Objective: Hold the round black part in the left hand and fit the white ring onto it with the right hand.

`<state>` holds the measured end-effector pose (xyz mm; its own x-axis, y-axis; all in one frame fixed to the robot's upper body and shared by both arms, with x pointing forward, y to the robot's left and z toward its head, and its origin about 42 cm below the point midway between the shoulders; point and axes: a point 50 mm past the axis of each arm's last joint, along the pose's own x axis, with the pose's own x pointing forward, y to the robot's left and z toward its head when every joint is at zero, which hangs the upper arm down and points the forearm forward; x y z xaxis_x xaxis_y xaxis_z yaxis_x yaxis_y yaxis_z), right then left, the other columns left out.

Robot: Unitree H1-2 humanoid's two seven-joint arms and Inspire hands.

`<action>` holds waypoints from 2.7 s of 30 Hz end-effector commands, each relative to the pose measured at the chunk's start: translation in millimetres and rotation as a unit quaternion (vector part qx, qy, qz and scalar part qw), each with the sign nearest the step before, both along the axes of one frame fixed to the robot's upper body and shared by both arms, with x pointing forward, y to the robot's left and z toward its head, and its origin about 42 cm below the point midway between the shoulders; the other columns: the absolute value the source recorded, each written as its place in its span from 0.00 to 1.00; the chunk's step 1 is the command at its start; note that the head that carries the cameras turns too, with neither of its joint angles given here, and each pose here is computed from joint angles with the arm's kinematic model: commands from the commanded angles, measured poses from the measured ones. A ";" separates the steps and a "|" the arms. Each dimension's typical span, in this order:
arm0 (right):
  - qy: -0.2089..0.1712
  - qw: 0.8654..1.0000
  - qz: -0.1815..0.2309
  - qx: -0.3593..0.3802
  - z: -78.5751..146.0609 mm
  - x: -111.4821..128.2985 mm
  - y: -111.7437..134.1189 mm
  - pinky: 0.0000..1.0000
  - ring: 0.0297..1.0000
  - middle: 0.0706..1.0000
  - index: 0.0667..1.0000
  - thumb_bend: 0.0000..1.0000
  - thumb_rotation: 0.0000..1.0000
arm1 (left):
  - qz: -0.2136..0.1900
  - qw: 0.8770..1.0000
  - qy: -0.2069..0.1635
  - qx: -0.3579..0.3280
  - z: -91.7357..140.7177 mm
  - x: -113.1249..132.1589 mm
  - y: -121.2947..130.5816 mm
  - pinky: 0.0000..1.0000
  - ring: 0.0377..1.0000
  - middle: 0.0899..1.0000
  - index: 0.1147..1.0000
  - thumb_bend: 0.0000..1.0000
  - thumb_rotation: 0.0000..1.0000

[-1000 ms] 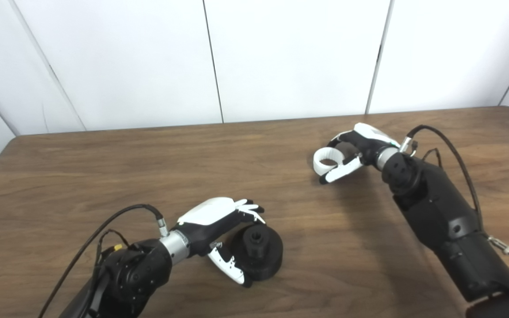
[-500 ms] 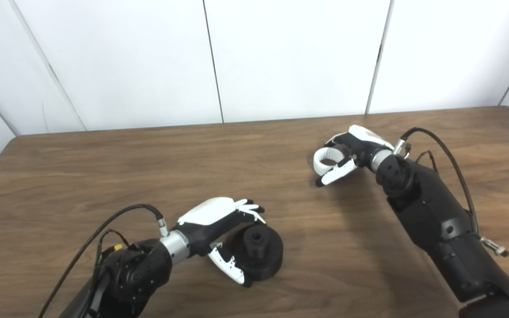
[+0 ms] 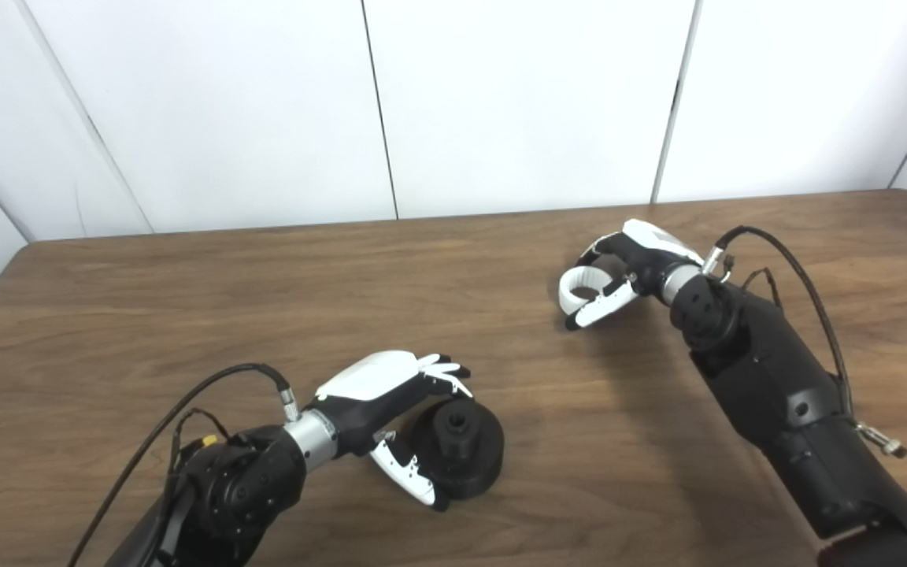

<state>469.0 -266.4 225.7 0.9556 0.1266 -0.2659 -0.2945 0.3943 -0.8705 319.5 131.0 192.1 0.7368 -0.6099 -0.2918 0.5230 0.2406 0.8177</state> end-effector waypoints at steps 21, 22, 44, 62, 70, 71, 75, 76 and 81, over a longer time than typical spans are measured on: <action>-0.066 0.998 0.021 0.009 34.6 8.3 7.0 0.80 0.95 0.91 0.64 0.86 0.21 | -0.006 0.999 -0.039 -0.011 19.7 3.8 1.4 0.94 1.00 0.95 0.66 0.92 0.23; -0.065 0.998 0.020 0.010 34.5 8.3 6.8 0.80 0.95 0.91 0.64 0.86 0.21 | -0.006 0.999 -0.039 -0.011 20.0 3.9 1.5 0.94 1.00 0.95 0.66 0.92 0.23; -0.072 0.997 0.028 0.020 32.8 9.2 6.6 0.80 0.94 0.90 0.62 0.87 0.11 | -0.006 0.999 -0.044 -0.008 23.2 5.9 2.1 0.94 1.00 0.95 0.66 0.92 0.24; -0.089 0.995 0.035 0.028 31.8 9.4 7.4 0.82 0.92 0.88 0.58 0.85 0.10 | -0.005 0.999 -0.043 -0.012 24.6 5.2 3.1 0.94 1.00 0.95 0.65 0.92 0.25; -0.083 0.996 0.033 0.023 32.0 9.2 6.6 0.80 0.92 0.88 0.65 0.90 0.16 | -0.007 0.999 -0.043 -0.013 23.0 4.7 2.3 0.94 1.00 0.95 0.65 0.93 0.24; -0.082 0.996 0.034 0.021 32.1 9.4 6.2 0.79 0.92 0.88 0.66 0.91 0.17 | -0.007 0.999 -0.042 -0.012 22.9 4.5 2.3 0.94 1.00 0.95 0.65 0.93 0.24; -0.071 0.997 0.034 0.006 33.9 10.1 4.3 0.82 0.94 0.89 0.71 0.94 0.24 | -0.006 0.999 -0.040 -0.008 22.9 4.2 2.8 0.93 1.00 0.95 0.65 0.92 0.24; -0.068 0.997 0.033 0.004 34.2 10.3 3.9 0.85 0.96 0.89 0.72 0.95 0.27 | -0.005 0.999 -0.039 -0.007 23.0 4.1 2.8 0.93 1.00 0.95 0.66 0.92 0.25; -0.056 0.998 0.033 -0.004 36.5 10.5 0.3 0.95 1.00 0.93 0.77 1.00 0.34 | -0.005 0.999 -0.039 -0.006 22.7 4.2 2.7 0.94 1.00 0.95 0.66 0.92 0.25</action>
<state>469.3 -262.4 224.5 0.9520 0.1922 -0.2384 -0.2971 0.3908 -0.8712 319.7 135.0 195.4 0.7375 -0.6075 -0.2950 0.5230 0.2375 0.8186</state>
